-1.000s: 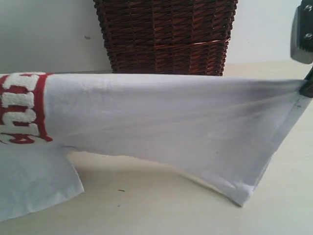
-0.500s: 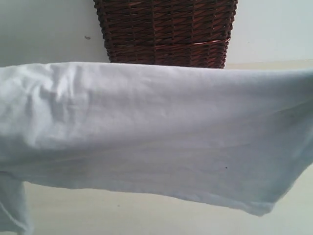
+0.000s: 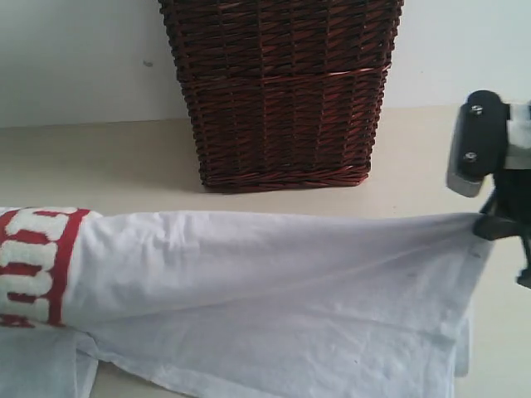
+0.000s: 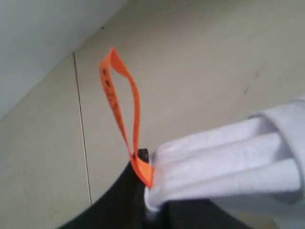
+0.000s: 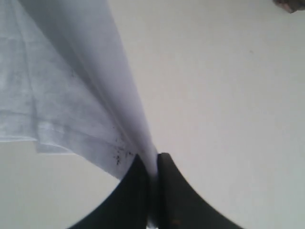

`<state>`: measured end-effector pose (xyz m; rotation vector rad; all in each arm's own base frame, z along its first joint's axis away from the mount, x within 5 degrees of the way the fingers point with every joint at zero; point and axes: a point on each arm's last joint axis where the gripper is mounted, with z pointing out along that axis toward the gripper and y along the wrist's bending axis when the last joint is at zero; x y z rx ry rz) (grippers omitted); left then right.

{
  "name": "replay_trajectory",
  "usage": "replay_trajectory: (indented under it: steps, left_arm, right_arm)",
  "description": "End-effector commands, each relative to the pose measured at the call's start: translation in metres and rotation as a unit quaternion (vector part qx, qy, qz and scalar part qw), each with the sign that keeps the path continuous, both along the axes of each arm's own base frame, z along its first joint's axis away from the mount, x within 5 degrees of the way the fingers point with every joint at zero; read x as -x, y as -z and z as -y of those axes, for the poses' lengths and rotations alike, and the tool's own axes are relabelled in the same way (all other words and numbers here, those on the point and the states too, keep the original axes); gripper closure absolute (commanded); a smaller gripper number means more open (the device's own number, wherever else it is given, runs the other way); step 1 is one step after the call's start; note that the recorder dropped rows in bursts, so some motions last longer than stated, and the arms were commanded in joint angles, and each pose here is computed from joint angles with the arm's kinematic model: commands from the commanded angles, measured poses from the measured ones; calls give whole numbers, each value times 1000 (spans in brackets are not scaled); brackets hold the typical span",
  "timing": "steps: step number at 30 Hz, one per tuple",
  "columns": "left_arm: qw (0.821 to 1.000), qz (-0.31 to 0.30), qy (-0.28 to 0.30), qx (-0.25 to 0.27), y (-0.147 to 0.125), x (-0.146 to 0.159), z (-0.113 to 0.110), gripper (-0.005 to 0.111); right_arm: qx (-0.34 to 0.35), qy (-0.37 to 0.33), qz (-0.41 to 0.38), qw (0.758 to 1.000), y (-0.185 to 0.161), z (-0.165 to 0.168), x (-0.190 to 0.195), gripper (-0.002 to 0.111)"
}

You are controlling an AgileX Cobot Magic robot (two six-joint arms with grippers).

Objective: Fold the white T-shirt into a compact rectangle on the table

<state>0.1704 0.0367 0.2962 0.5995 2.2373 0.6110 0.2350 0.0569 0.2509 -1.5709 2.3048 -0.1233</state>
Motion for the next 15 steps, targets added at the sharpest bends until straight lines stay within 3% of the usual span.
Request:
replay_trajectory:
  steps: [1,5,11,15]
  left_arm:
    - [997,64,38,-12,19,-45,-4,107]
    - [996,74,53,-2,43,-75,-8,98]
    - [994,99,43,22,73,-103,-23,45]
    - [990,128,13,50,79,-110,-30,42]
  right_arm:
    - [0,0,53,999,42,-8,-45,108]
    - [-5,3,97,995,68,-13,-70,107]
    - [-61,61,212,973,68,-17,-95,83]
    - [-141,155,266,941,56,-16,-105,75]
